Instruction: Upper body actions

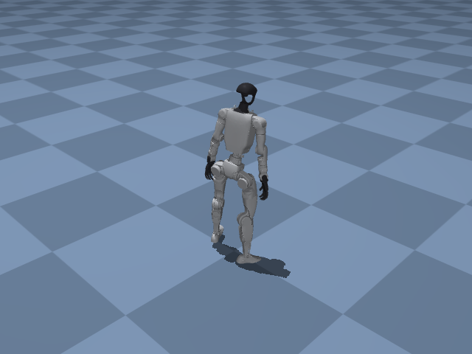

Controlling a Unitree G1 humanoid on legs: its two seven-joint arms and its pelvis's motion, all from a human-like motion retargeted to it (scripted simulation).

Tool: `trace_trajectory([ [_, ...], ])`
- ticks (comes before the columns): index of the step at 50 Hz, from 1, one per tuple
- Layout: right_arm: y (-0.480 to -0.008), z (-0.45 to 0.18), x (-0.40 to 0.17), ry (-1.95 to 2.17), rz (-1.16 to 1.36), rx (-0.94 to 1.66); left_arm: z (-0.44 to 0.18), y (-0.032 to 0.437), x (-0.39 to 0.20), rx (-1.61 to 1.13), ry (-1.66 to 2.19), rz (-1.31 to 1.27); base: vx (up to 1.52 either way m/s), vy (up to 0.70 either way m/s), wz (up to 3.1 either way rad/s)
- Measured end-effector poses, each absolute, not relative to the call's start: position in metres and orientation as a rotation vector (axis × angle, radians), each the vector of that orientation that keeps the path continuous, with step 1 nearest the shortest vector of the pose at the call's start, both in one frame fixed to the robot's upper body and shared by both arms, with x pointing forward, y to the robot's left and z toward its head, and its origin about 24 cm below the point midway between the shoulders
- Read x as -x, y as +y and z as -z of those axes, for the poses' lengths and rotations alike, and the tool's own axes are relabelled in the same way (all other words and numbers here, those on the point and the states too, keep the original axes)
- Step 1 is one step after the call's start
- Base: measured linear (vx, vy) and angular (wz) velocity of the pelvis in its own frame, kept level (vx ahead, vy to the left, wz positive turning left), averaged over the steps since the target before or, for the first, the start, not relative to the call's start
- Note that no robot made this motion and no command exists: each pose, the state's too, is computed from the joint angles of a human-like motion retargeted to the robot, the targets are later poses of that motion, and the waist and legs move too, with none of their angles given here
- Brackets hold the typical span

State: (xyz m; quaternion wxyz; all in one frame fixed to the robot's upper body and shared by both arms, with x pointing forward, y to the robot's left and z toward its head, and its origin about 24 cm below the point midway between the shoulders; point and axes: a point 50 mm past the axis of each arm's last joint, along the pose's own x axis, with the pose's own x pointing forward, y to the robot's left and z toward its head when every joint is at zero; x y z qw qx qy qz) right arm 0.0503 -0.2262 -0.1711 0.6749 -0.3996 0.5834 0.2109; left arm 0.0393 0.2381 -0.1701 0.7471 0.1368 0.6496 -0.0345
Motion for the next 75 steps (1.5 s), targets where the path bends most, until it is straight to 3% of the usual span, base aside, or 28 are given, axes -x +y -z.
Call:
trace_trajectory([
  [5,-0.244,0.166,0.018,1.730,-0.346,0.818,0.174,0.223,0.008,-0.104,1.660,-0.004,0.13,-0.01,0.19],
  [10,-0.239,0.166,0.035,1.821,-0.188,0.467,0.173,0.221,0.013,0.079,1.650,-0.053,0.03,0.00,0.10],
  [15,-0.225,0.169,0.031,1.781,-0.179,0.345,0.174,0.222,0.019,0.029,1.634,-0.024,0.25,0.04,0.13],
  [25,-0.226,0.171,-0.060,1.445,-0.364,0.577,0.175,0.218,0.005,-0.003,1.604,0.026,0.18,0.18,-0.09],
  [35,-0.211,0.156,-0.126,1.116,-0.334,0.516,0.175,0.221,-0.014,-0.074,1.574,0.063,0.13,0.29,-0.22],
  [41,-0.207,0.161,-0.115,1.166,-0.386,0.561,0.173,0.224,-0.022,-0.063,1.611,0.046,0.00,0.17,-0.44],
  [50,-0.234,0.169,-0.049,1.321,-0.432,1.053,0.171,0.229,-0.039,-0.102,1.537,0.065,-0.02,0.02,0.00],
  [60,-0.227,0.169,0.033,1.760,-0.206,0.457,0.174,0.220,-0.018,-0.014,1.588,0.018,0.01,-0.05,0.28],
  [65,-0.223,0.171,0.026,1.754,-0.207,0.378,0.176,0.211,0.001,0.026,1.638,0.021,-0.03,-0.08,-0.73],
  [75,-0.205,0.176,-0.048,1.445,-0.474,0.633,0.178,0.198,0.009,-0.030,1.669,0.097,-0.08,-0.10,0.11],
])
